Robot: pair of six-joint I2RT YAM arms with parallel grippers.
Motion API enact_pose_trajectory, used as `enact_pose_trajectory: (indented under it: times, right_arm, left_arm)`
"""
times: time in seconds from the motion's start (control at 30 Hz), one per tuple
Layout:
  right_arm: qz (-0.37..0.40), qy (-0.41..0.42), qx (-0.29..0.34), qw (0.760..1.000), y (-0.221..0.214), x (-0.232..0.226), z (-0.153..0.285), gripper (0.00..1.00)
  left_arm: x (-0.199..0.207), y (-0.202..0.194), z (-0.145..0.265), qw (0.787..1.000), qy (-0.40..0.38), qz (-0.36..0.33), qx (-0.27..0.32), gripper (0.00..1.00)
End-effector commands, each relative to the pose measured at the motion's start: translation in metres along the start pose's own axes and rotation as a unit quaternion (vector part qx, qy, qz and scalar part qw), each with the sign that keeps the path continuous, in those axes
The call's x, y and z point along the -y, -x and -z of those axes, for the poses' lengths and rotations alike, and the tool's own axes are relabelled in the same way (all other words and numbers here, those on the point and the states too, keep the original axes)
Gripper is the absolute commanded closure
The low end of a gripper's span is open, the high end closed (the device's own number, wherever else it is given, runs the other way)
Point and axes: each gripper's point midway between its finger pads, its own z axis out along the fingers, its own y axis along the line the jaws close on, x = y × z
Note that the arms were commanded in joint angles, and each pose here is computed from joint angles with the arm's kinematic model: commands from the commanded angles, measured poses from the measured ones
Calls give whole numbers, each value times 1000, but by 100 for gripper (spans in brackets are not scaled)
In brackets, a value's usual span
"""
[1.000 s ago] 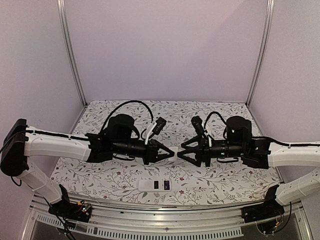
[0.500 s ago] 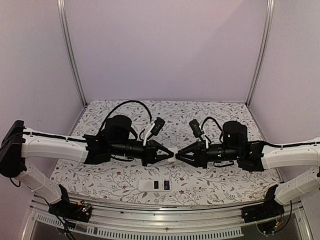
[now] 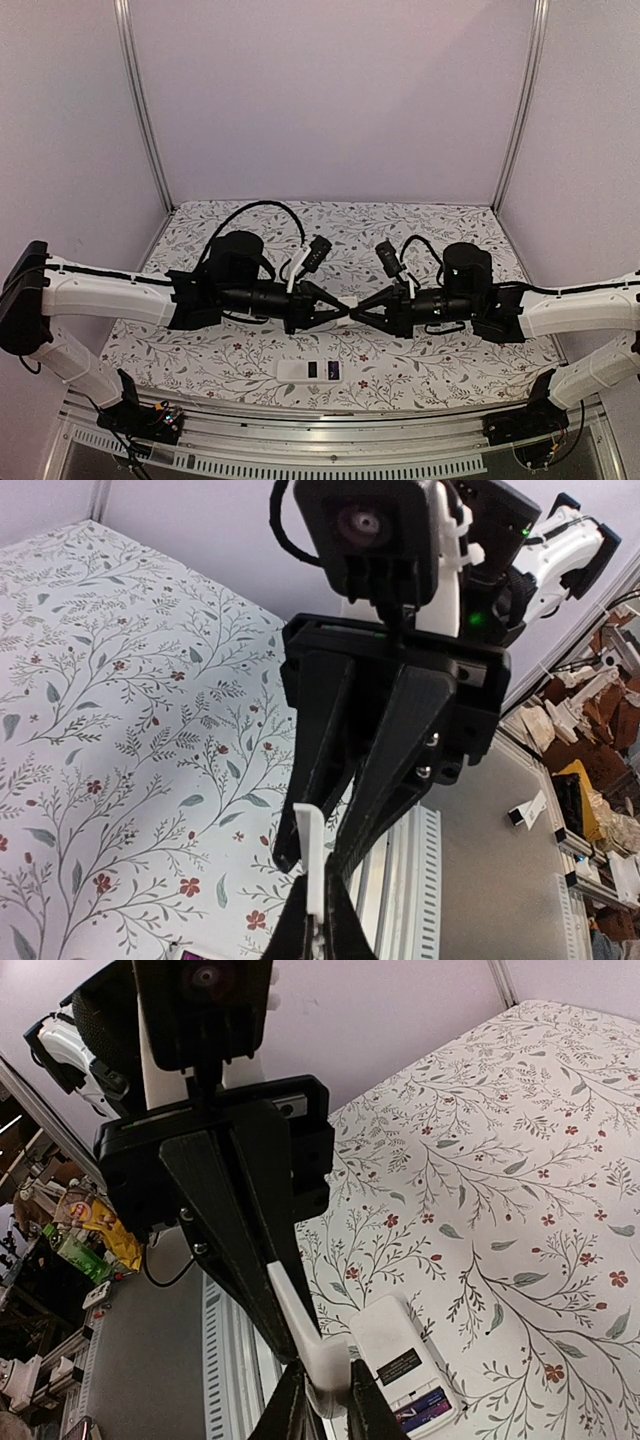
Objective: Load the batteries into the remote control
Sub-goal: Pass from the left arm to the right
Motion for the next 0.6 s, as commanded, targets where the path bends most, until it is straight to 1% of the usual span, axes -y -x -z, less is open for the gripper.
enact_pose_trajectory:
  times: [0.0,0.13,0.3,0.33,0.37,0.43,0.47,0.5,0.57]
  right_arm:
    - [15,21,5,1000,4,-7,0,90]
    - [11,35,-1,999,3,-11,-2,100]
    - [-8,39,-7,999,0,-12,-1,100]
    - [-13,40,-7,999,-1,-13,0,100]
    - [-17,41,-7,999,-1,-13,0,100]
    - [-28,38,-13,999,-3,-12,0,100]
    - [-36,35,-17,999,-5,-10,0,100]
    - [-43,30,-23,998,-7,-8,0,100]
    - [-59,16,-35,998,-13,-2,0,100]
  left_arm:
    - [12,-1,0,1000,-16,-16,0,100]
    - [11,-4,-2,1000,-18,-14,-6,100]
    - [8,-8,0,1000,-9,-21,-13,100]
    - [7,-9,0,1000,-6,-24,-15,93]
    - [5,-10,0,999,1,-26,-18,83]
    - [-2,-11,3,999,22,-41,-22,55]
    - [-5,-11,5,998,35,-52,-25,45]
    - [-8,-12,8,996,49,-64,-30,36]
    - [-15,-12,16,991,79,-98,-37,29]
